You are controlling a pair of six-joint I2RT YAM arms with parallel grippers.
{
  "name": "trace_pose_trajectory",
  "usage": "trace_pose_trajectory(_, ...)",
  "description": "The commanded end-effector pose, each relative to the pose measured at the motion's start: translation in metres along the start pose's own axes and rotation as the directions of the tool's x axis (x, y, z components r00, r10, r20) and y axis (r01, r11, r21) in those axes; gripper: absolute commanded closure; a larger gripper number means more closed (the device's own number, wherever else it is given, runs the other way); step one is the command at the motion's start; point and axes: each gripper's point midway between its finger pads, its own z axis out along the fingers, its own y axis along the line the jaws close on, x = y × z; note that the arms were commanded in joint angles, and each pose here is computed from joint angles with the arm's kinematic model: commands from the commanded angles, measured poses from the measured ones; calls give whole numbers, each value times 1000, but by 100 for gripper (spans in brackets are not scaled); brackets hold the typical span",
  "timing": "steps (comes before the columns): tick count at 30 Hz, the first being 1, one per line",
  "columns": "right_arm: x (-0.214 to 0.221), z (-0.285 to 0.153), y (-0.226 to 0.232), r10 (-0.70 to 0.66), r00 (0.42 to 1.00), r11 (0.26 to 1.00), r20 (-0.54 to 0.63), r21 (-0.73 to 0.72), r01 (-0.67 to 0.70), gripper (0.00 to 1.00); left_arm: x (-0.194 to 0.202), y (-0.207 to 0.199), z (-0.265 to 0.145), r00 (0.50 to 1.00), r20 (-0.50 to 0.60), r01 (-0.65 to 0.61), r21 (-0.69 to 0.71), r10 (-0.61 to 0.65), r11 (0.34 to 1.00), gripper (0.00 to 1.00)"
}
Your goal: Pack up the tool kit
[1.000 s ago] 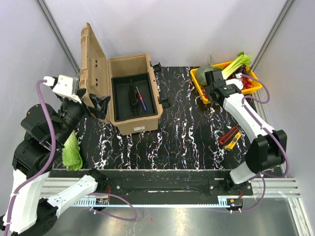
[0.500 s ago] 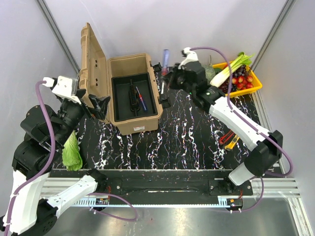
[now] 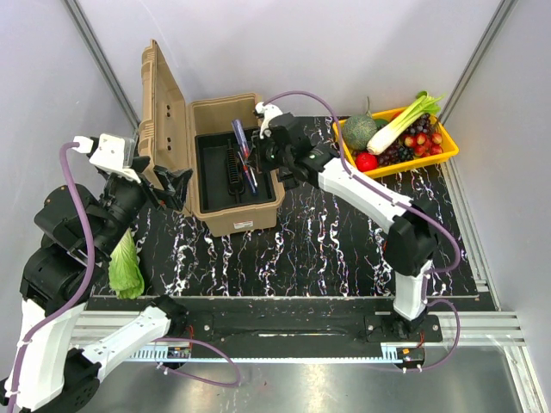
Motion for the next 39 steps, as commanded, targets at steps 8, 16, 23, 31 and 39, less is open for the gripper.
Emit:
trace_pose_trajectory(8,14,27,-31,9,999,988,-45,153,-2,100,-12,-2,-3,999,44,14,12,-15,1000,1)
trace_pose_trajectory(16,36,45,-49,61,993,971,-103,237,-35,92,-13,1,-6,999,46,9,1,-9,1000,1)
trace_pose_trajectory(23,38,47,-63,110,991,945,-78,318,-79,76,-11,4,-7,999,49,13,-19,-12,1000,1)
trace_pose_trajectory(31,21,44,-54,132,990,947,-39,299,-115,67,-11,5,-8,999,49,17,-23,-15,1000,1)
trace_pose_trajectory(39,-24,2,-40,140,988,950,59,273,-151,53,-13,3,-9,998,53,17,-9,-16,1000,1)
